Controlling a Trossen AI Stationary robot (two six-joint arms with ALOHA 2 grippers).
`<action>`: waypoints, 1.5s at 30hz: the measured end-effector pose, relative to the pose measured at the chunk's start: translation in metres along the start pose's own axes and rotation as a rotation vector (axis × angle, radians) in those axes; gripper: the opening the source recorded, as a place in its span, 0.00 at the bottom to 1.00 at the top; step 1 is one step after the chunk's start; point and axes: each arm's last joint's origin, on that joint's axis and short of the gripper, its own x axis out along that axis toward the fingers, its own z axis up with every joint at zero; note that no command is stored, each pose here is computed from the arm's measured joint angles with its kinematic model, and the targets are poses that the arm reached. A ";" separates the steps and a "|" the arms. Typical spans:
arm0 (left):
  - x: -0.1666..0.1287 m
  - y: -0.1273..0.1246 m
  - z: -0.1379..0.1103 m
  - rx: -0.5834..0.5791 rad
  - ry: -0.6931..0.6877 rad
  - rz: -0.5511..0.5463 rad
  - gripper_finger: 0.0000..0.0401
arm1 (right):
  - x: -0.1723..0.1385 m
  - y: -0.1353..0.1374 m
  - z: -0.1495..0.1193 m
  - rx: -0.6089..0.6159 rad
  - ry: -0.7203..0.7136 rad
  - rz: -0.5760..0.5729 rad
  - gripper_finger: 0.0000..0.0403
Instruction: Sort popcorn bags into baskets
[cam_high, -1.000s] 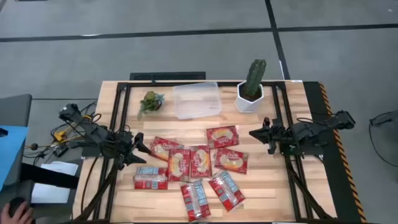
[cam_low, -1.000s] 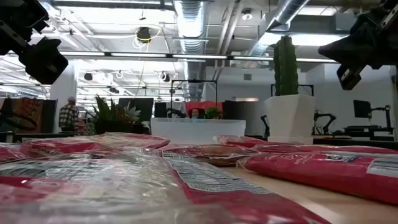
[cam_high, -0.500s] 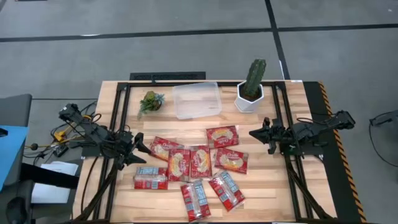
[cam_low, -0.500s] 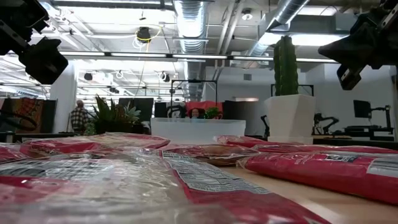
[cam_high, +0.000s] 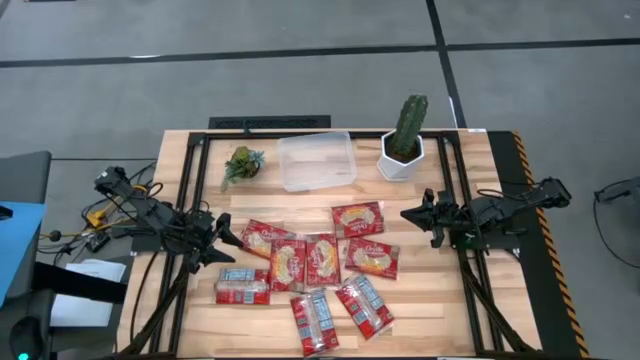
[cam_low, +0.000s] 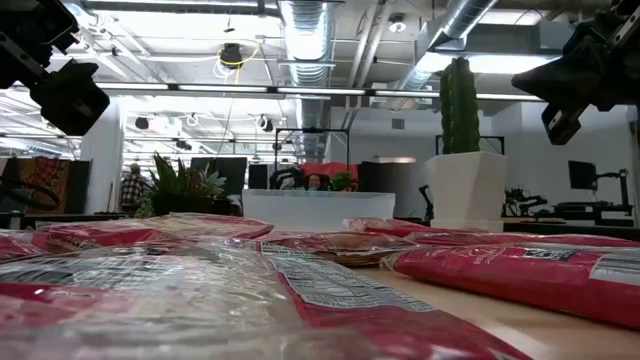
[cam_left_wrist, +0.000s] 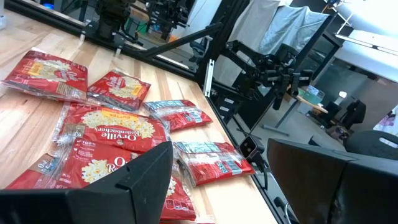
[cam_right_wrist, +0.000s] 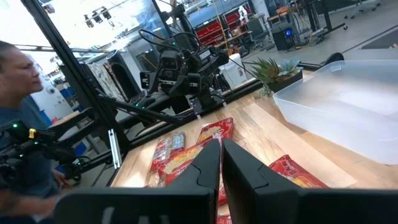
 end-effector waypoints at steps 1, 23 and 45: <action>0.000 0.000 0.000 0.000 0.000 0.000 0.62 | 0.000 0.000 0.000 0.000 0.000 0.000 0.10; 0.000 0.000 0.000 0.000 0.001 0.000 0.62 | 0.000 0.000 0.000 0.000 0.000 0.000 0.10; -0.007 0.011 0.020 -0.354 -0.496 0.490 0.62 | -0.001 0.005 0.013 -0.384 -0.142 -0.001 0.10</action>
